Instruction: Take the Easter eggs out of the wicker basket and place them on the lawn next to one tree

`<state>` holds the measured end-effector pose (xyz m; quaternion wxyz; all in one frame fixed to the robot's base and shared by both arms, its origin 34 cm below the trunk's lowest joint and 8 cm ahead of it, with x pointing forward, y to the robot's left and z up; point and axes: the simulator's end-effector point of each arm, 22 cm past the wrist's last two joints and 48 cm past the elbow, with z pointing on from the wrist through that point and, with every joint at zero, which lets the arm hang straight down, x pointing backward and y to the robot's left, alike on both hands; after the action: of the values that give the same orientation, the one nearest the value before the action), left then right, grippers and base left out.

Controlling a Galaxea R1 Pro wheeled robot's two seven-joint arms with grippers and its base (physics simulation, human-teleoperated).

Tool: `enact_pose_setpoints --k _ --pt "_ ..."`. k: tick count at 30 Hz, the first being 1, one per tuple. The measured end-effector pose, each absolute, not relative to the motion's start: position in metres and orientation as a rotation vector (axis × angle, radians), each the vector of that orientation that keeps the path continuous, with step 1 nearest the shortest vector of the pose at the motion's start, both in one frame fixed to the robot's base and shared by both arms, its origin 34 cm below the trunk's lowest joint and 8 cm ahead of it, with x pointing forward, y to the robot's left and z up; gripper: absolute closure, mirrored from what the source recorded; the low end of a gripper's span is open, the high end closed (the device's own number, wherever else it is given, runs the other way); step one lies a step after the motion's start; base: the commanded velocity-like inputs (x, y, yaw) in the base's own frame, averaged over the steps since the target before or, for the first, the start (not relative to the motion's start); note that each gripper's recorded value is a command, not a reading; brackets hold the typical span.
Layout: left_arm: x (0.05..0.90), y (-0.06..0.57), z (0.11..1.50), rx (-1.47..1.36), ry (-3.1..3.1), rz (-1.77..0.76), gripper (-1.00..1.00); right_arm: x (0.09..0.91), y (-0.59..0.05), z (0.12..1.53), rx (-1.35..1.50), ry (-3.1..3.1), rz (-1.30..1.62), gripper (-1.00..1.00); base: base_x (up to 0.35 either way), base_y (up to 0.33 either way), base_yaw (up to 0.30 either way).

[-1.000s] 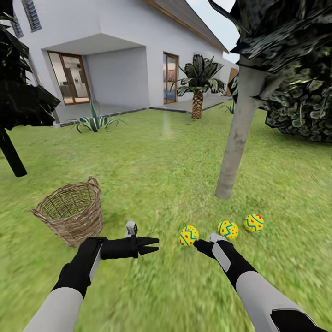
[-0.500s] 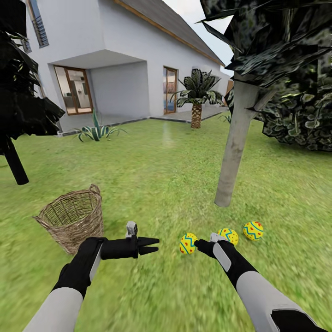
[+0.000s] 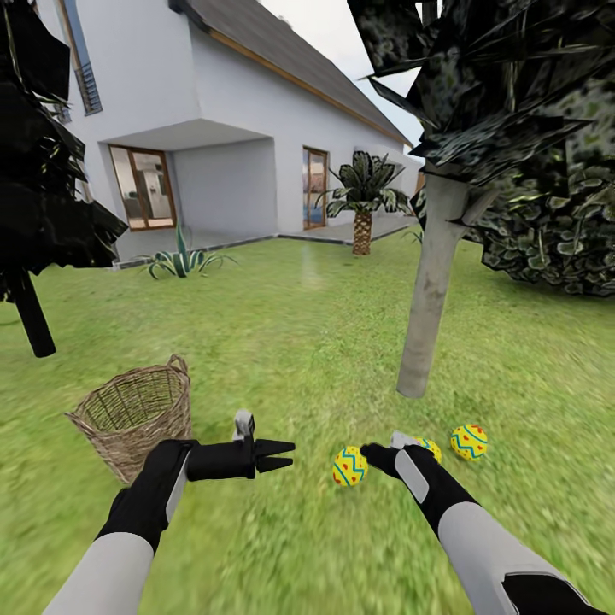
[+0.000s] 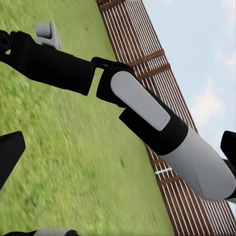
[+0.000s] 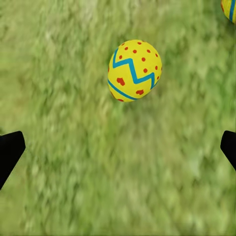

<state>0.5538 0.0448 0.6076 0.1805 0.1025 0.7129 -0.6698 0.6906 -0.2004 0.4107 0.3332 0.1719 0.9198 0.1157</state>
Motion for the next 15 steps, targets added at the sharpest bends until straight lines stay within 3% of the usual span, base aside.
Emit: enact_pose_setpoints --k 11,15 --pt "0.553 0.046 0.621 0.314 2.024 -1.821 -1.0 0.694 -0.2 0.439 0.438 2.357 0.309 -1.0 -0.005 0.0 0.0" --pt "0.552 0.046 0.628 0.325 2.016 -1.809 -1.0 0.696 -0.2 0.45 0.434 2.341 0.312 -1.0 -0.191 0.0 0.0"
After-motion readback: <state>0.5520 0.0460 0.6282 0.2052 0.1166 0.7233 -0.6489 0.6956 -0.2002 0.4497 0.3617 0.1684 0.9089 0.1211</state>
